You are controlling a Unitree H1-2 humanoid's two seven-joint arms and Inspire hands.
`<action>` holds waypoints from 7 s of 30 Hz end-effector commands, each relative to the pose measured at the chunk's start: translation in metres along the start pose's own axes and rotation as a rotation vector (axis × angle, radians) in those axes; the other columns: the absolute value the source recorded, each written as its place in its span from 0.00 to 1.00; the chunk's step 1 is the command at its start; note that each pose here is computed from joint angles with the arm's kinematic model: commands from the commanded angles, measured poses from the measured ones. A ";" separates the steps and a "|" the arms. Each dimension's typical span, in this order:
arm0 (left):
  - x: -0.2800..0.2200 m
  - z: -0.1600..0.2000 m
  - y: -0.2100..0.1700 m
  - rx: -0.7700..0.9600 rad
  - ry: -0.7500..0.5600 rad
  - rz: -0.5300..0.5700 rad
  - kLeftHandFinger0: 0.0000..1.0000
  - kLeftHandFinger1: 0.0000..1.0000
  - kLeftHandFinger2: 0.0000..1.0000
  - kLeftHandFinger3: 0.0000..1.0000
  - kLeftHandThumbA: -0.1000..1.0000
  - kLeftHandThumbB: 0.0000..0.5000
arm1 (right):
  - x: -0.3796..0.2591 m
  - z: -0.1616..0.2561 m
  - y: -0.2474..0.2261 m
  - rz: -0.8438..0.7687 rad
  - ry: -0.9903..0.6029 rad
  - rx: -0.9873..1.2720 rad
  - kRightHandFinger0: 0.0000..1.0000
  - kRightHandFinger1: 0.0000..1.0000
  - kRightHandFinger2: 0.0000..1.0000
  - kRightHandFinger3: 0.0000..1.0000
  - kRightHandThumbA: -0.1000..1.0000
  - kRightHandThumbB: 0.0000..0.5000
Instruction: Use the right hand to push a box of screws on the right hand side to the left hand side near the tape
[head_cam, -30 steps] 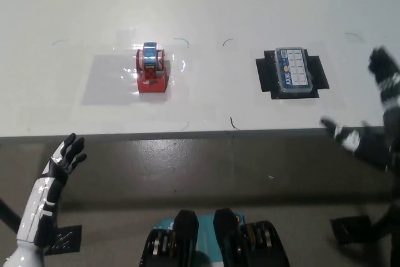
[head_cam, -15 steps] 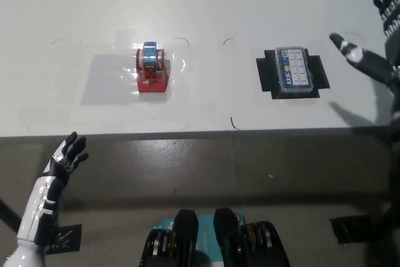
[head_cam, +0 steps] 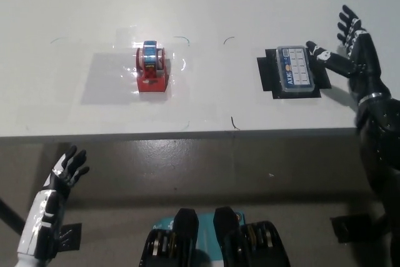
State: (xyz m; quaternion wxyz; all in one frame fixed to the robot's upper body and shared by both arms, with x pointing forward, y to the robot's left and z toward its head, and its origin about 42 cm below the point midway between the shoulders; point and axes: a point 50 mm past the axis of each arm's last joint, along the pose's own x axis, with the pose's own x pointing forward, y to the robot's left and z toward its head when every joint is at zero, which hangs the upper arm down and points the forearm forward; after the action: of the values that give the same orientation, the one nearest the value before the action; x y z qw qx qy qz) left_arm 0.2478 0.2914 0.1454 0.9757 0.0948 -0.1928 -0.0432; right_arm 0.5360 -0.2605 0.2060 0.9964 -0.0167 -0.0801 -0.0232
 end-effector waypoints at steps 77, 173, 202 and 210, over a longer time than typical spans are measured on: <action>0.006 0.018 0.005 -0.034 -0.107 -0.035 1.00 1.00 1.00 1.00 0.99 0.35 | -0.015 0.009 0.211 0.129 0.155 0.704 1.00 1.00 1.00 1.00 1.00 0.60; 0.046 0.024 0.014 -0.017 -0.152 -0.068 1.00 1.00 1.00 1.00 0.95 0.25 | -0.197 0.090 0.041 0.083 -0.722 0.048 1.00 1.00 1.00 1.00 1.00 0.60; 0.014 -0.007 0.014 -0.019 -0.039 0.006 1.00 1.00 1.00 1.00 0.93 0.36 | -0.317 -0.059 0.005 0.090 -0.188 -0.109 1.00 1.00 1.00 1.00 1.00 0.60; -0.045 -0.018 0.000 -0.048 0.049 0.023 1.00 1.00 1.00 1.00 0.93 0.36 | -0.351 -0.064 -0.002 0.117 -0.127 -0.095 1.00 1.00 1.00 1.00 1.00 0.59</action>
State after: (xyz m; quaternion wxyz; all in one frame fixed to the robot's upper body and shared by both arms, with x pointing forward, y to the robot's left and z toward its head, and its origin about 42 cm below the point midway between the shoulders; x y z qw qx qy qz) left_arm 0.2338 0.3017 0.1173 0.9852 0.0738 -0.1493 -0.0398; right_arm 0.2162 -0.2457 0.0805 0.9911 -0.0658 -0.1147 0.0139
